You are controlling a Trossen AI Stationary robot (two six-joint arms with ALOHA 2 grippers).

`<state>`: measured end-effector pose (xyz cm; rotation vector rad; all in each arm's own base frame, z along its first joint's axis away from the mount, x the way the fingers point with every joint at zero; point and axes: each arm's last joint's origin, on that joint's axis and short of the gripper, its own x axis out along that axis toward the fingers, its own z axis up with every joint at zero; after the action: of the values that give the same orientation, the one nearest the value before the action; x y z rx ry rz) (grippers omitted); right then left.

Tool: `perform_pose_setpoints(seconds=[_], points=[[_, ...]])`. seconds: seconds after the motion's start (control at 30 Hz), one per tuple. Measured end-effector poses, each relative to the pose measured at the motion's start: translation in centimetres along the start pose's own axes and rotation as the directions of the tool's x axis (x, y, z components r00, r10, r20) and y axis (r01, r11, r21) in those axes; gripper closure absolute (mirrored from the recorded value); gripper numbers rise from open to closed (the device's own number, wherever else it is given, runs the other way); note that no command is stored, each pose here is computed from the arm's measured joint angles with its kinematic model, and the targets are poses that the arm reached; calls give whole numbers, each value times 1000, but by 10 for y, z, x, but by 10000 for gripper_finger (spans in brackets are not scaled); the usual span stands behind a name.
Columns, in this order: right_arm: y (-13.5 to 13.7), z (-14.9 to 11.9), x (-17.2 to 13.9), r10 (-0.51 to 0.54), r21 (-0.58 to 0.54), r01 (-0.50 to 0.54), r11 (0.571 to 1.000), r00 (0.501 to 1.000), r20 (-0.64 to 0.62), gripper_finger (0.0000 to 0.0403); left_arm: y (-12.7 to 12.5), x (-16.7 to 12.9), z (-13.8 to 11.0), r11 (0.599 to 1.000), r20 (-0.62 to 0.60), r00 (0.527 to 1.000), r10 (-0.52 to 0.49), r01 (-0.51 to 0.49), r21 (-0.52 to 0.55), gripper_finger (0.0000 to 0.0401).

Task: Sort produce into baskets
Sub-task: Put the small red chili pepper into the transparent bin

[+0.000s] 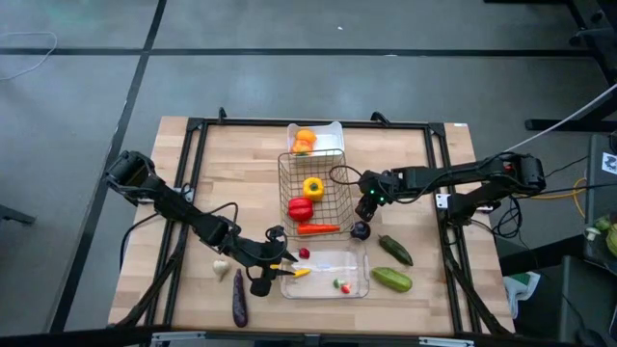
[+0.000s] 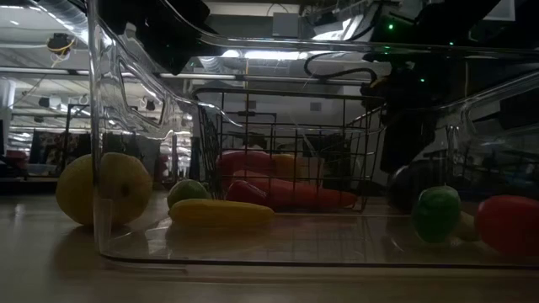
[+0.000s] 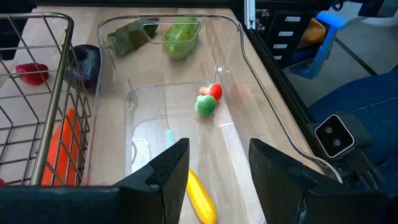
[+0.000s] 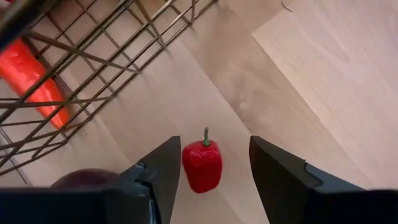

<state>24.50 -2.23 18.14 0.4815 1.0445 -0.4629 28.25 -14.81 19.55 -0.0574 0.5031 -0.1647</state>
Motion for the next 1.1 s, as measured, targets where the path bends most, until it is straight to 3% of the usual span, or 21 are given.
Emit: perform_pose_setpoints(seconds=[0.2, 0.57, 1.1], points=[[0, 0, 0, 0, 45, 0, 999, 1000, -1, 212, 0, 0, 0, 1000, 0, 1000, 0, 0, 0, 239], [12, -8, -2, -14, -8, 14, 1000, 1000, 21, 212, 0, 0, 0, 1000, 0, 1000, 0, 0, 0, 239], [18, -11, -2, -26, 39, 25, 999, 999, 34, 212, 0, 0, 0, 1000, 0, 1000, 0, 0, -2, 238]])
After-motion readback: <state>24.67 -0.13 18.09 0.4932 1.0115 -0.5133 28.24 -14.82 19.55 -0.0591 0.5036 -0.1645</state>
